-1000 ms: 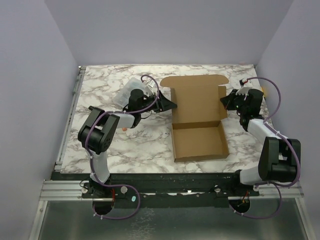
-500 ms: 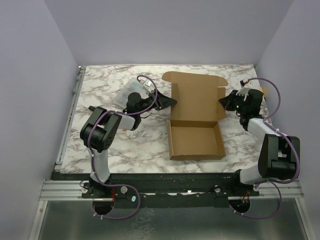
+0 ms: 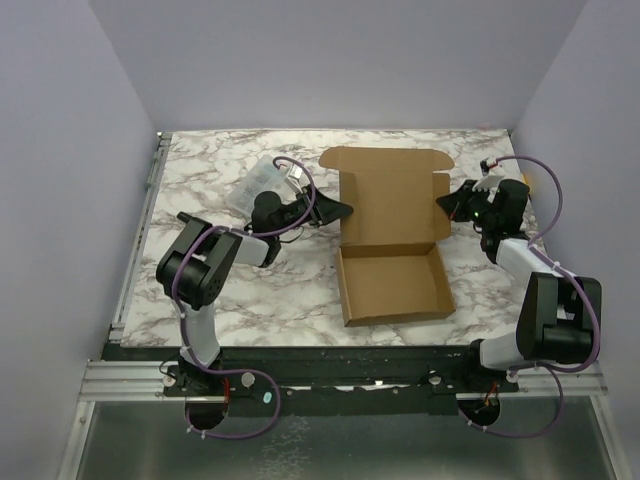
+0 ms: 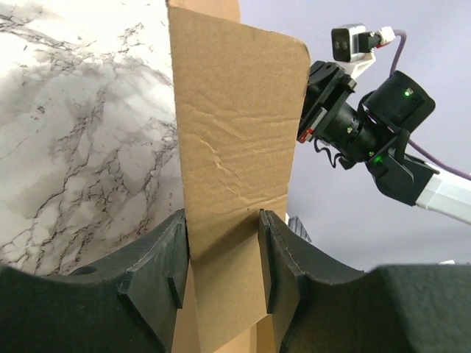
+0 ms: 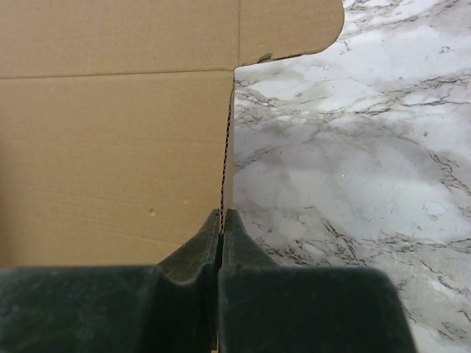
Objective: Fold the paper box
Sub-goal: Adjust the paper box at the center of the board.
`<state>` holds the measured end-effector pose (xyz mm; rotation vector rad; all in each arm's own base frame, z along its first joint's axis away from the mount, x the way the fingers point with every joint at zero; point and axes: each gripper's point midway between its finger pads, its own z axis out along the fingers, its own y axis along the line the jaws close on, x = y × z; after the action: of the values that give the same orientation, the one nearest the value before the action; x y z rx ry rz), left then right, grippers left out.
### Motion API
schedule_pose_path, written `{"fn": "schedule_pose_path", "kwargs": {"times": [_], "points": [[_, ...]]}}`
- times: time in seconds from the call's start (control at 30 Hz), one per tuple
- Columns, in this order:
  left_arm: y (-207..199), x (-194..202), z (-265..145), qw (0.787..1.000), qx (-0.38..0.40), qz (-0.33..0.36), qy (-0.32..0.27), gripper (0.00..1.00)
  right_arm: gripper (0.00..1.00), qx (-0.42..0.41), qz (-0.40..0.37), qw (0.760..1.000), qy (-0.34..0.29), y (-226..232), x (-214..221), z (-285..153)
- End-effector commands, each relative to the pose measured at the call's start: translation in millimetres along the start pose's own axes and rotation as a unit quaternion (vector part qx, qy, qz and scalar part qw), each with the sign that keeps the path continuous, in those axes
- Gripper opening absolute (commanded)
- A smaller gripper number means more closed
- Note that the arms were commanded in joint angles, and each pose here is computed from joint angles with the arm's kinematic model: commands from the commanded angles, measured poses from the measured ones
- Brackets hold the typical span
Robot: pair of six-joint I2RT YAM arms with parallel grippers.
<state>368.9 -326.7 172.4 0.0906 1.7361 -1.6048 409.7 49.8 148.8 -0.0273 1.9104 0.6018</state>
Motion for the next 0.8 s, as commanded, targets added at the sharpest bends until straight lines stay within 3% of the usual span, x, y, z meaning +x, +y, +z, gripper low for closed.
{"fn": "schedule_pose_path", "kwargs": {"times": [0.0, 0.77], "points": [[-20.9, 2.7, 1.7, 0.999, 0.018, 0.045, -0.008, 0.47, 0.00, -0.102, -0.013, 0.995, 0.018, 45.4, 11.0, -8.0], [-21.2, 3.9, -2.1, 0.998, 0.003, 0.062, -0.014, 0.48, 0.00, -0.105, -0.014, 0.994, 0.016, 45.5, 11.5, -6.8]]}}
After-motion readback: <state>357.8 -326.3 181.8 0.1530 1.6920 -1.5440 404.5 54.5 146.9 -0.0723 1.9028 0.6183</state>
